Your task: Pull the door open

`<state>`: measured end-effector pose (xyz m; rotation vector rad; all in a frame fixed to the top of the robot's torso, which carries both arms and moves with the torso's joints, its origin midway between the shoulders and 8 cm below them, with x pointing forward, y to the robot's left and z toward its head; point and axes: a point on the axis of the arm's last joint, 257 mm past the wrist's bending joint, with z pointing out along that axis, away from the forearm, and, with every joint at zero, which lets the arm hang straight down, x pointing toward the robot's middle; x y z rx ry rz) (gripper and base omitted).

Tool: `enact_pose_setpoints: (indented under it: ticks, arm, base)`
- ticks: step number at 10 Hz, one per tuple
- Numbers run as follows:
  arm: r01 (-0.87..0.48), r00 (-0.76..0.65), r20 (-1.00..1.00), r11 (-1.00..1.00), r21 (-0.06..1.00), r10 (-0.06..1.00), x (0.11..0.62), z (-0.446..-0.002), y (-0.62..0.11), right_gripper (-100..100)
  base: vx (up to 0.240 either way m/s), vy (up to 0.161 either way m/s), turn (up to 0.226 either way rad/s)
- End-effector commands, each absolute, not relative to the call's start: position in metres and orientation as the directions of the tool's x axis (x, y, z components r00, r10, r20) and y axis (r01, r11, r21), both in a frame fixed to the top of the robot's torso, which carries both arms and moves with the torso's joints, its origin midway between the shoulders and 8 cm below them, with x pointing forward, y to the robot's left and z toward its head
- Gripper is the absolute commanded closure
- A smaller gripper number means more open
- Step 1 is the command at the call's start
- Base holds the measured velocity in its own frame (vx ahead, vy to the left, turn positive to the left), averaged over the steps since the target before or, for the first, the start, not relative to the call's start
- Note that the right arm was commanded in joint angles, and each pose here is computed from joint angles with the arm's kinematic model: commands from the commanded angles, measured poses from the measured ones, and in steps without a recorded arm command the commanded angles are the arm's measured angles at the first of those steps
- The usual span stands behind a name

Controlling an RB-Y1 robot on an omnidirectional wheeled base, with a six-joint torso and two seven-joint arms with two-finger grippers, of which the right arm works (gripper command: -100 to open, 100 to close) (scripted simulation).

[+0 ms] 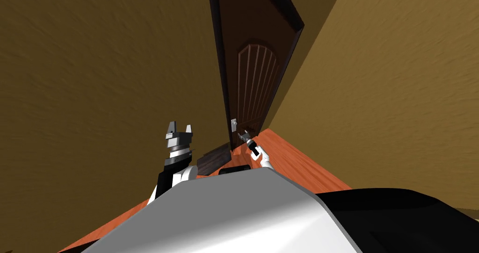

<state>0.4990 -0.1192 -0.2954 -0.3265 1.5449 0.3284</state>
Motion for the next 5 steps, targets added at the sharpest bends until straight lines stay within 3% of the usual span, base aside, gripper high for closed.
enact_pose_setpoints:
  ticks: [1,5]
  arm:
    - [-0.404,0.001,-1.000,0.915,0.000,0.000,0.4995,-0.2956,-0.1201,-100]
    - [-0.398,0.001,-1.000,0.917,-0.006,-0.006,0.5020,-0.2961,-0.1236,-100]
  base:
    - [-0.161,-0.091,0.020]
    - [-0.177,-0.084,0.035]
